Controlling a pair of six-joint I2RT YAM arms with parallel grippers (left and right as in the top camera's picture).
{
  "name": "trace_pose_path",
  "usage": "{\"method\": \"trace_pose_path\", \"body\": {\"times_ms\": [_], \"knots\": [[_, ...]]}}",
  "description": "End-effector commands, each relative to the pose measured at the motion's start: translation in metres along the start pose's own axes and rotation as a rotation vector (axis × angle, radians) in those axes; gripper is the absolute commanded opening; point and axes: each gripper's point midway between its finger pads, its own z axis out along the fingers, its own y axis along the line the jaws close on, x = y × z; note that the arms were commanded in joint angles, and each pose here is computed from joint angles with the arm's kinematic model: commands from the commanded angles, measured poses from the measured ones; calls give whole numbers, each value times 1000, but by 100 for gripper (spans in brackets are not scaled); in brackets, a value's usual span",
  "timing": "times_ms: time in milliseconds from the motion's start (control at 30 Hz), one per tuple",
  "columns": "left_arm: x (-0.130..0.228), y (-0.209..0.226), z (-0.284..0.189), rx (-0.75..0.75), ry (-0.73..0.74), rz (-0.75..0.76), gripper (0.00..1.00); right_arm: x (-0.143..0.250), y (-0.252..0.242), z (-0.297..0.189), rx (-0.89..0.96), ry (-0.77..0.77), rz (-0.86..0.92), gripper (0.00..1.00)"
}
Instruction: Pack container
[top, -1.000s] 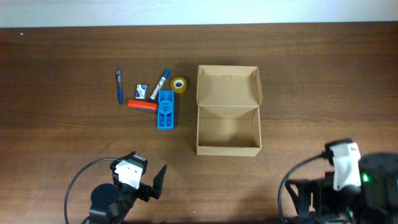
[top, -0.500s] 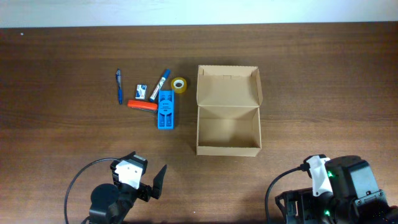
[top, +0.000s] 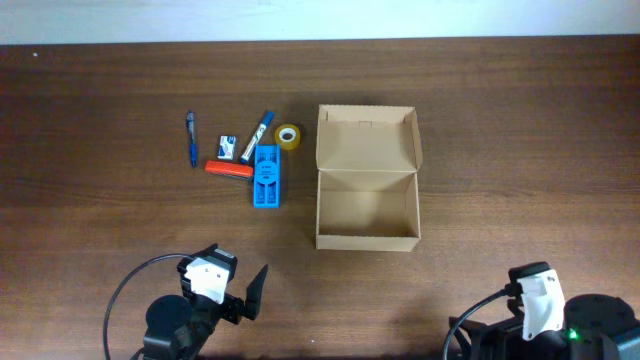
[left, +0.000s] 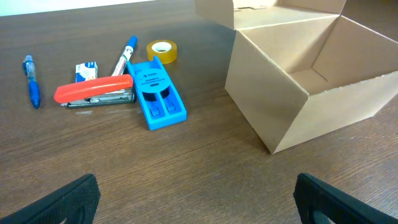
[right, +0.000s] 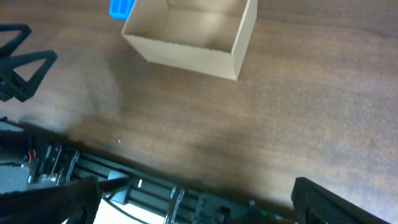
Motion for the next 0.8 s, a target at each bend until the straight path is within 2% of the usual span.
{"method": "trace_pose_path", "body": {"times_ms": [0,167,767], "knots": [[-1,1,0,-6,-7,-10,100,-7,-5,-5,36,-40,-21,99],[-1,1,0,-6,-7,-10,100,-12,-16,-6,101,-62,-22,99],[-1,1,0,-6,-7,-10,99,-17,-15,-6,97,-82,-24,99]]}}
